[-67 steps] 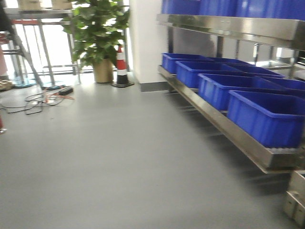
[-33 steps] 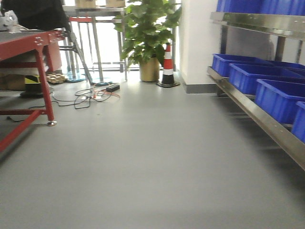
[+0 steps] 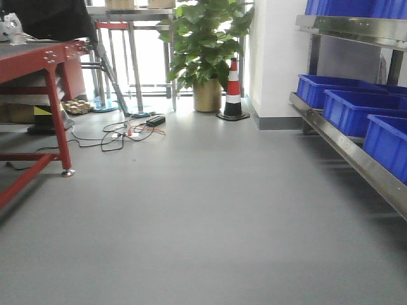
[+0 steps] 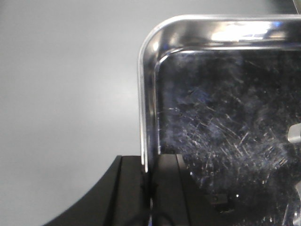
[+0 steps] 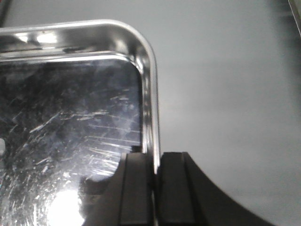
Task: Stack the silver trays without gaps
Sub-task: 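Hold the tray in both grippers while the base drives to another rack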
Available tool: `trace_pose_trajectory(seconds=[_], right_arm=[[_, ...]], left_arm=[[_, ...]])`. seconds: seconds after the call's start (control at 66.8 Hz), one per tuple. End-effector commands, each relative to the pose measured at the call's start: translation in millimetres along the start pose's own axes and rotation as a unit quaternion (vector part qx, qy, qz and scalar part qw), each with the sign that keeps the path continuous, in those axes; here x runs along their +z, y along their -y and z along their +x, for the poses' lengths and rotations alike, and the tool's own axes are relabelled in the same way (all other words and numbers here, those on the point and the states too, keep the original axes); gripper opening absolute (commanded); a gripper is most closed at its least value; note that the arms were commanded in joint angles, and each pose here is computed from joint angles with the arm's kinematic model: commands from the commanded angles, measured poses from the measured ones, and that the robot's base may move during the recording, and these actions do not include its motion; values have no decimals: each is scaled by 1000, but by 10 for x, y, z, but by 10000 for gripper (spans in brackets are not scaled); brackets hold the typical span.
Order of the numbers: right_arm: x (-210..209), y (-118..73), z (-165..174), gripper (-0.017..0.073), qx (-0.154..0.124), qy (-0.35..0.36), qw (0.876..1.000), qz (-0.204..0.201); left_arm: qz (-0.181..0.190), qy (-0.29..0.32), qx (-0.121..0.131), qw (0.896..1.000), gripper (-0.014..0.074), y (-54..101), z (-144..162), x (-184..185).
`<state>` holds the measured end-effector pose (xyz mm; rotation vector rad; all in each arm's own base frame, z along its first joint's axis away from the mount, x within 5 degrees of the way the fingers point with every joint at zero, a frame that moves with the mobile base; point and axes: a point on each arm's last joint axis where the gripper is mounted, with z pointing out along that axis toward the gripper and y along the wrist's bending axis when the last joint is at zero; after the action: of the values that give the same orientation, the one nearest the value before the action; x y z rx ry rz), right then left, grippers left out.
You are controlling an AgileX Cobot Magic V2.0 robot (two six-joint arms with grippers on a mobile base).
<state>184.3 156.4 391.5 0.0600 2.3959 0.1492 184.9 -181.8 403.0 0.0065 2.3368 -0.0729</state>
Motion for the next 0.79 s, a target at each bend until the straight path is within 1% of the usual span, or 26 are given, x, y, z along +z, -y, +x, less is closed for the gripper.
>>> trace_pose_trajectory(seconds=[0.0, 0.779], right_arm=[[-37, -114, -54, -18, 1, 30, 998, -61], [-38, -118, -56, -18, 1, 31, 998, -62]], left_arm=[[60, 17, 6, 998, -16, 142, -21, -48], [61, 17, 6, 998, -16, 144, -21, -48]])
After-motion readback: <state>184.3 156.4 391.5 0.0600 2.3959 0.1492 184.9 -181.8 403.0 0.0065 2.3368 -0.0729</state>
